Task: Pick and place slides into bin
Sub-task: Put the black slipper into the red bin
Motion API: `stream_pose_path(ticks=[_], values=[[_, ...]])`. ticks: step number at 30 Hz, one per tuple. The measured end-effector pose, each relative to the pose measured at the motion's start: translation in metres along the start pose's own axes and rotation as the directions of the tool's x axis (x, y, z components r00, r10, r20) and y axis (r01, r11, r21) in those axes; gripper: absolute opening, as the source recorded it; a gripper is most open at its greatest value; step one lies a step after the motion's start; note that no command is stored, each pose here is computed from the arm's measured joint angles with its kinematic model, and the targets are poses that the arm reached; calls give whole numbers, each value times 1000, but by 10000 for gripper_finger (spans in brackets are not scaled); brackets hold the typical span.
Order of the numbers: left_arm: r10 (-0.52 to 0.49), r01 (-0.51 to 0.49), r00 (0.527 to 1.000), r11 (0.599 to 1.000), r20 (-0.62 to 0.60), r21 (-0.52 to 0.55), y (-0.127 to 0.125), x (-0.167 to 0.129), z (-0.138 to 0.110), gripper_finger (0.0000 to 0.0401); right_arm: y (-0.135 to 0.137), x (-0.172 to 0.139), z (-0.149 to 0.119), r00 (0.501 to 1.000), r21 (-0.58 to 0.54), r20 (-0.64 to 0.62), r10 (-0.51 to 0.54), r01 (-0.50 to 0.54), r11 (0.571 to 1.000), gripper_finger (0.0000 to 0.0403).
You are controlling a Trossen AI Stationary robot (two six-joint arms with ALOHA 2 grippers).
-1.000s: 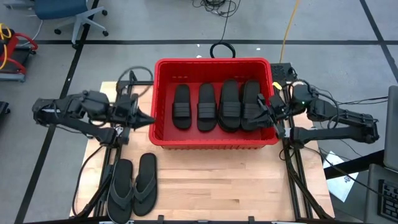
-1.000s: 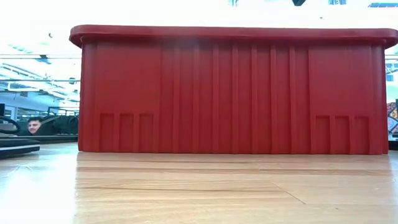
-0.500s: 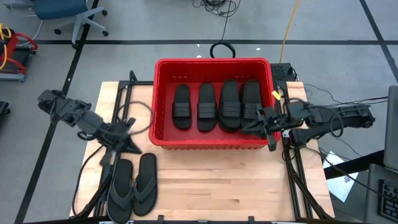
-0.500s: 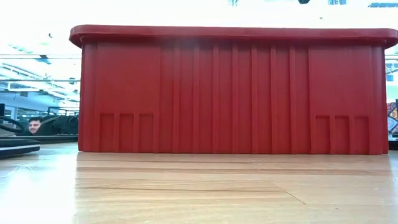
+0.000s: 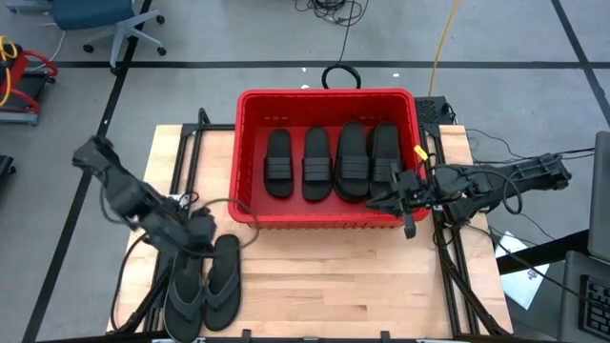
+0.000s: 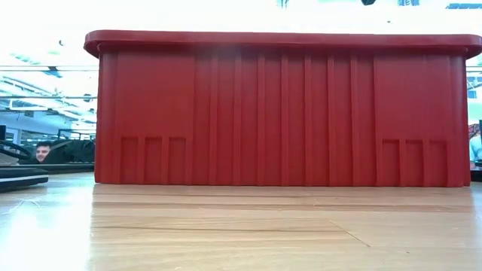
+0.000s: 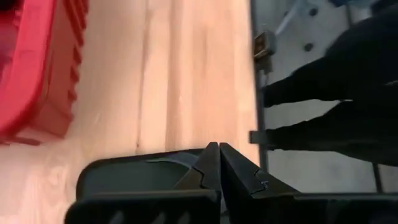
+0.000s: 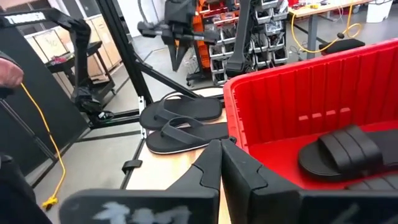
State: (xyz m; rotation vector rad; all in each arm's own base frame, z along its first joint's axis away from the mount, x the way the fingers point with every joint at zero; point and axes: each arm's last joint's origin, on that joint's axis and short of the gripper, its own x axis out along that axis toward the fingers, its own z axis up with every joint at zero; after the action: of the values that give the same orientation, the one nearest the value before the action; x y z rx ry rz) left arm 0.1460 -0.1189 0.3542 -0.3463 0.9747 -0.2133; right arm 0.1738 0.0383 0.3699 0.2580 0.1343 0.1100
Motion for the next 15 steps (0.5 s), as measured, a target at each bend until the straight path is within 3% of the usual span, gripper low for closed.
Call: stream_pose_path(ticks=[5, 10, 15], values=[[10, -12, 1000, 997, -21, -76, -15, 33, 8, 7, 3, -5, -1, 1000, -6, -10, 23, -23, 1000, 0], [-52, 13, 985, 974, -165, -227, -28, 66, 8, 8, 8, -17, -1, 998, -10, -14, 65, -65, 998, 0], [-1, -96, 964, 931, -265, -353, -35, 92, -1, 10, 9, -29, -3, 996, -14, -39, 82, -82, 996, 0]])
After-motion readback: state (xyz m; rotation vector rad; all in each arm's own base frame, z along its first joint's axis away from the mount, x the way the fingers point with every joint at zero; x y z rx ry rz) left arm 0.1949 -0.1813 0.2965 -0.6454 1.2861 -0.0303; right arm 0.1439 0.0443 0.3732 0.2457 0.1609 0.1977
